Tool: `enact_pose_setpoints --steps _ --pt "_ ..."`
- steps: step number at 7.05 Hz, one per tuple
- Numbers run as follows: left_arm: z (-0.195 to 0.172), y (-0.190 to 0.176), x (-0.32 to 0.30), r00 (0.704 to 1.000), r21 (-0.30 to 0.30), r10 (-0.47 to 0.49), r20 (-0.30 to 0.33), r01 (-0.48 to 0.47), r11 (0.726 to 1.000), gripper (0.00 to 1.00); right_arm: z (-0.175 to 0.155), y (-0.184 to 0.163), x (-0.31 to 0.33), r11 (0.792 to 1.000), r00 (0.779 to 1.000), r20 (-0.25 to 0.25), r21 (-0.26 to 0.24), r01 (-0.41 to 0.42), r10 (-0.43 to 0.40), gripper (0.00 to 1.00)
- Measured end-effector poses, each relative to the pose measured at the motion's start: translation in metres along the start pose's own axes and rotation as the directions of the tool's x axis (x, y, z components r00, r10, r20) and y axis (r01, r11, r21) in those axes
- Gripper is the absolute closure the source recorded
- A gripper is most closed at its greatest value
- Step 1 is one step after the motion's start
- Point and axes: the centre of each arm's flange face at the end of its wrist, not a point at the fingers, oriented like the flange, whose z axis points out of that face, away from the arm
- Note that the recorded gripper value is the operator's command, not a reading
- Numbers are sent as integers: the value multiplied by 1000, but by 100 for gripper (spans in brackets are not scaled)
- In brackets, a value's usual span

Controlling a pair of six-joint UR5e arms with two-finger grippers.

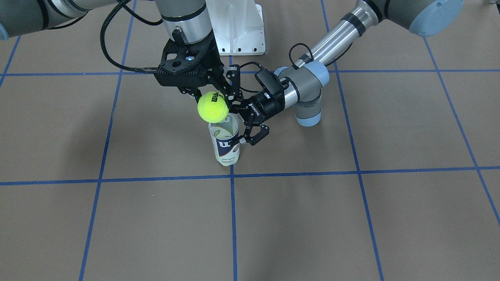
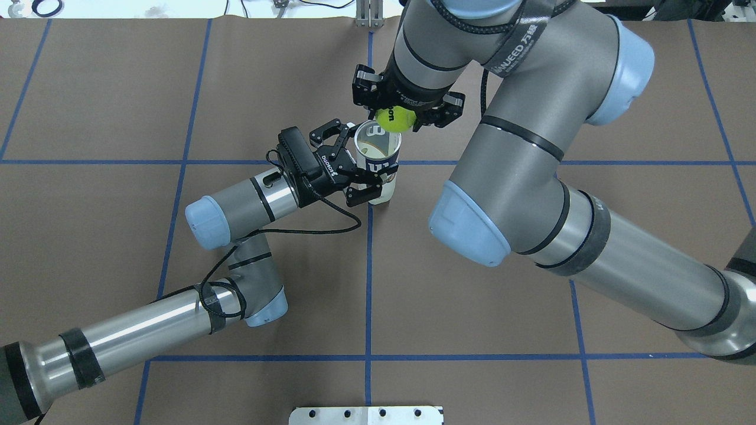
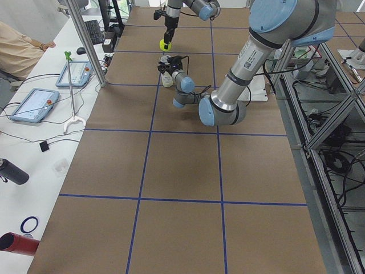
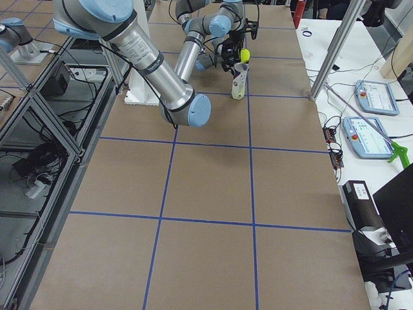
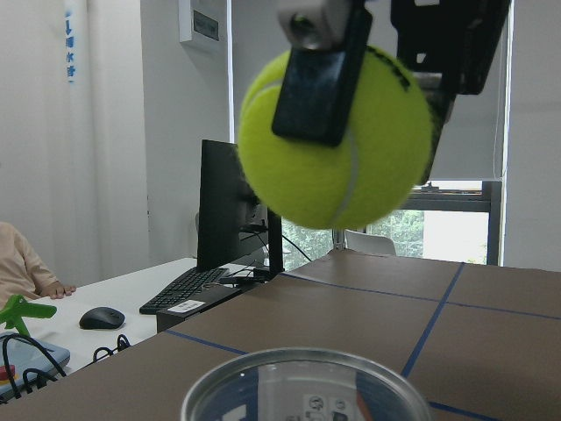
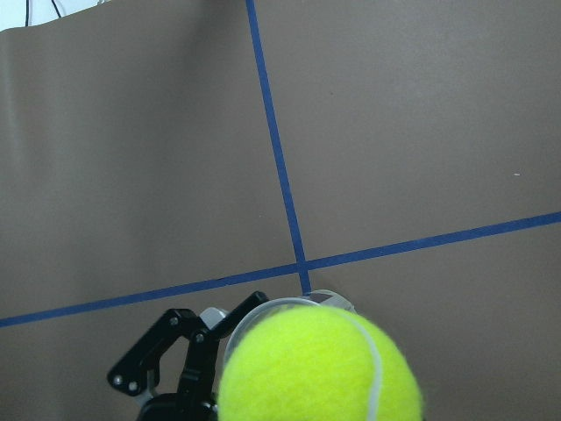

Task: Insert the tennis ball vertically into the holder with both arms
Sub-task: 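Carry the second ball with the right gripper above the can, then release the second ball into the can from the right gripper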

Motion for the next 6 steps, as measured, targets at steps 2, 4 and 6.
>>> enact_pose_setpoints --steps 2,4,6 --pt "1 0 0 1000 -2 1 1 -1 1000 1 2 3 -14 1000 1000 0 -1 -2 2 6" --pt "1 0 0 1000 -2 0 1 0 1000 1 4 2 -18 1000 1000 -5 10 -1 1 1" --pt "1 0 1 1000 -3 0 0 0 1000 2 4 3 -19 1000 1000 -7 18 2 -1 1"
